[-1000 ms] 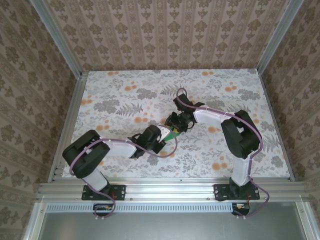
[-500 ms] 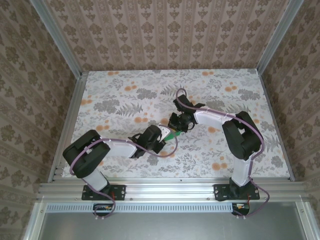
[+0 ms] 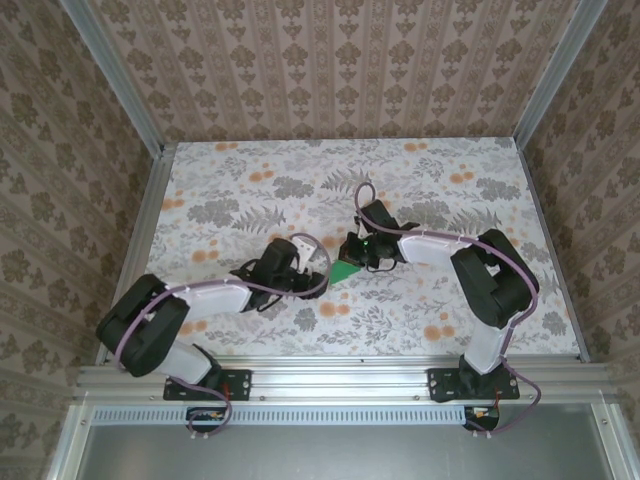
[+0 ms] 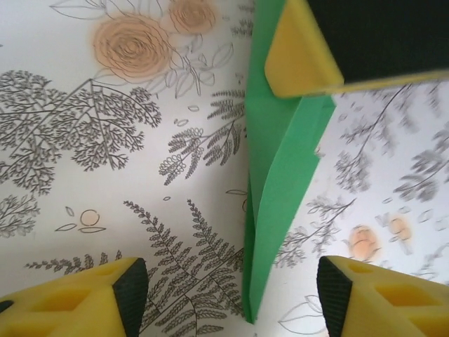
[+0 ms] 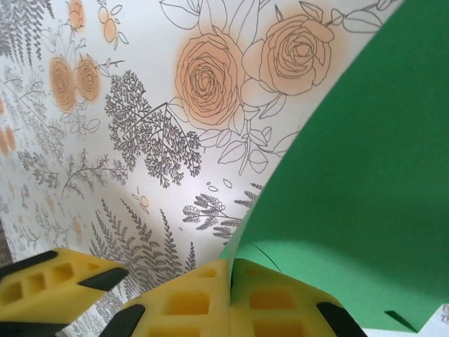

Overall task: Fold a paper plane with a square sheet of paper (pick it up from the middle)
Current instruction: Fold the wing for the fifth time at the center of the table.

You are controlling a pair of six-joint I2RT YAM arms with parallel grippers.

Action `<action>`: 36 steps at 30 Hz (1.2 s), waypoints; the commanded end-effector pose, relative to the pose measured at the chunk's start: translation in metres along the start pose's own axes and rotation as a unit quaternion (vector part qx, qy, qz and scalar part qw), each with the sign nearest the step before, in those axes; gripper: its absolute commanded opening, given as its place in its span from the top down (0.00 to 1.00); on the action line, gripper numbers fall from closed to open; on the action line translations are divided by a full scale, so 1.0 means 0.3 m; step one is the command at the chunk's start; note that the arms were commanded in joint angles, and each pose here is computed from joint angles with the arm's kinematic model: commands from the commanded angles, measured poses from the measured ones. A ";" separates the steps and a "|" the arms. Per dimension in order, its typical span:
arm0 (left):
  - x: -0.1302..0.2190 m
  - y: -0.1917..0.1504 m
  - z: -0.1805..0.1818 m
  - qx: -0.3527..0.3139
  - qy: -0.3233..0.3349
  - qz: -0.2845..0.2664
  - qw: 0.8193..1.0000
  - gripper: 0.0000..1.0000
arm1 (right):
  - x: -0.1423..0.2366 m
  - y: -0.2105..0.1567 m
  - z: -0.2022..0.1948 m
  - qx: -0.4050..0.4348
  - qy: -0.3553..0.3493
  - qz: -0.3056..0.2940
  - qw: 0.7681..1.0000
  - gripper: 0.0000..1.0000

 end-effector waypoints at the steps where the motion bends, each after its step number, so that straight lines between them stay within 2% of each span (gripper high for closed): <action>1: 0.028 0.003 0.009 0.089 -0.081 0.002 0.993 0.29 | 0.021 0.011 0.013 0.043 0.059 -0.024 0.997 0.95; 4: 0.027 0.012 0.030 0.134 -0.098 0.003 0.986 0.31 | 0.019 -0.001 0.002 0.060 0.081 -0.023 0.995 0.96; 8: 0.010 0.022 0.046 0.170 -0.124 0.011 0.978 0.38 | 0.019 -0.020 -0.015 0.078 0.102 -0.024 0.991 0.97; 12: -0.005 0.038 0.047 0.188 -0.146 0.017 0.971 0.45 | 0.028 -0.032 -0.032 0.090 0.134 -0.036 0.986 0.99; 17: -0.019 0.031 0.051 0.185 -0.147 0.027 0.971 0.45 | 0.056 -0.029 -0.035 0.097 0.172 -0.058 0.979 0.99; 23: -0.038 0.018 0.009 0.147 -0.152 0.045 0.976 0.45 | 0.052 -0.025 -0.046 0.094 0.181 -0.054 0.977 1.00; 26: -0.048 0.015 -0.018 0.110 -0.106 0.060 0.986 0.48 | 0.049 -0.026 -0.053 0.089 0.177 -0.054 0.979 1.00; 33: -0.054 0.014 -0.016 0.063 -0.024 0.034 0.997 0.58 | 0.036 -0.019 -0.064 0.077 0.171 -0.048 0.981 1.00; 36: -0.059 0.010 -0.029 0.044 -0.019 0.035 0.998 0.57 | 0.031 -0.019 -0.068 0.074 0.169 -0.046 0.982 1.00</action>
Point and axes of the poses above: each hand's point on the last joint's axis, 136 mm out from that joint toward the fingers, its own x axis back along the fingers, its own z axis along the line the jaws close on, y = z × x, the point moved 10 cm from there along x, back along the fingers, and after that the axes turned 2 degrees about x, right-handed, at the moved point
